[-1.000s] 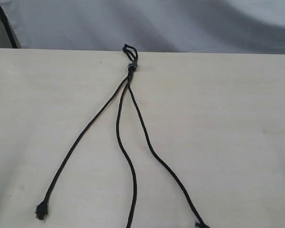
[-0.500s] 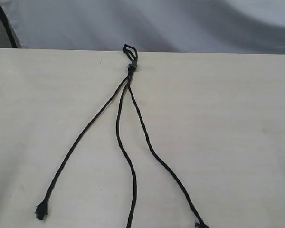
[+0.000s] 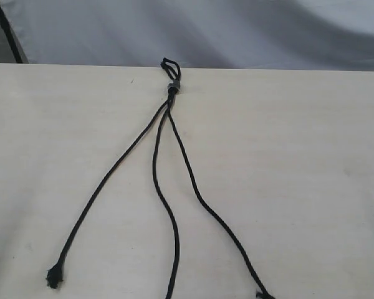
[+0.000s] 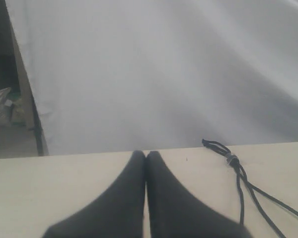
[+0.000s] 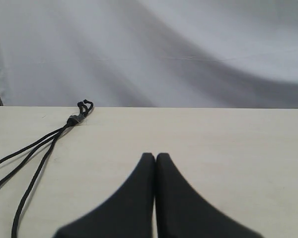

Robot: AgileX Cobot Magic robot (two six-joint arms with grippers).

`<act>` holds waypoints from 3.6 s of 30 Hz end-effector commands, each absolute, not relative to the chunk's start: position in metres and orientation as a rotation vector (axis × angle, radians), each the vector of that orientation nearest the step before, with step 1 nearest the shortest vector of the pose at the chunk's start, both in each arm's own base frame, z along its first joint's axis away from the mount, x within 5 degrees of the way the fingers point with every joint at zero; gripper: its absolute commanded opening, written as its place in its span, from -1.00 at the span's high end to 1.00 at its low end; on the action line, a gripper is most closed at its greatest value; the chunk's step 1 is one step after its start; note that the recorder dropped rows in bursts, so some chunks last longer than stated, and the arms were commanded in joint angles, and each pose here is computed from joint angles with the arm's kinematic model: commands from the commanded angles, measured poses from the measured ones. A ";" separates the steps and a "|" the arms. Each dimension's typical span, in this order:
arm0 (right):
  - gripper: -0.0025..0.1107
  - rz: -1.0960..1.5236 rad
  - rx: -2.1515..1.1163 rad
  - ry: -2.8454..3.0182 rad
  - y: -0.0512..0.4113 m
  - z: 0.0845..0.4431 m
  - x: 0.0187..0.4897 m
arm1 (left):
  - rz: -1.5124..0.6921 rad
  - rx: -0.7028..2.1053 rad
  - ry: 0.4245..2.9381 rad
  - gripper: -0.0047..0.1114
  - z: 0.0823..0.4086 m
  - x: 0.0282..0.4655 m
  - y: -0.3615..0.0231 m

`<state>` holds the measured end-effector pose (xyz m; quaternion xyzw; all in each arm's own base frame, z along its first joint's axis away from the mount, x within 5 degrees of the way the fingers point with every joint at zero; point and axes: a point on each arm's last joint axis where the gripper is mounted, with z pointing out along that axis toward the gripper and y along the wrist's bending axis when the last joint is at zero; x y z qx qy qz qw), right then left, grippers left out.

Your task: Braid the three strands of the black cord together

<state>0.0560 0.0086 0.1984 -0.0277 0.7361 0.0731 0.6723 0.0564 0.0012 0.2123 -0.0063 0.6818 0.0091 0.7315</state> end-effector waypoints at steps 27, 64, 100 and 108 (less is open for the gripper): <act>0.95 0.399 0.152 1.329 0.007 0.279 0.057 | 0.015 -0.022 1.489 0.91 0.213 0.056 0.001; 0.92 0.390 -0.946 2.518 0.252 0.183 0.204 | 0.015 -0.022 1.489 0.91 0.213 0.056 0.001; 0.26 0.220 -1.111 2.643 0.279 0.127 0.208 | 0.015 -0.022 1.489 0.91 0.213 0.056 0.001; 0.26 0.175 -1.054 2.658 0.276 0.126 0.211 | 0.015 -0.022 1.489 0.91 0.213 0.056 0.001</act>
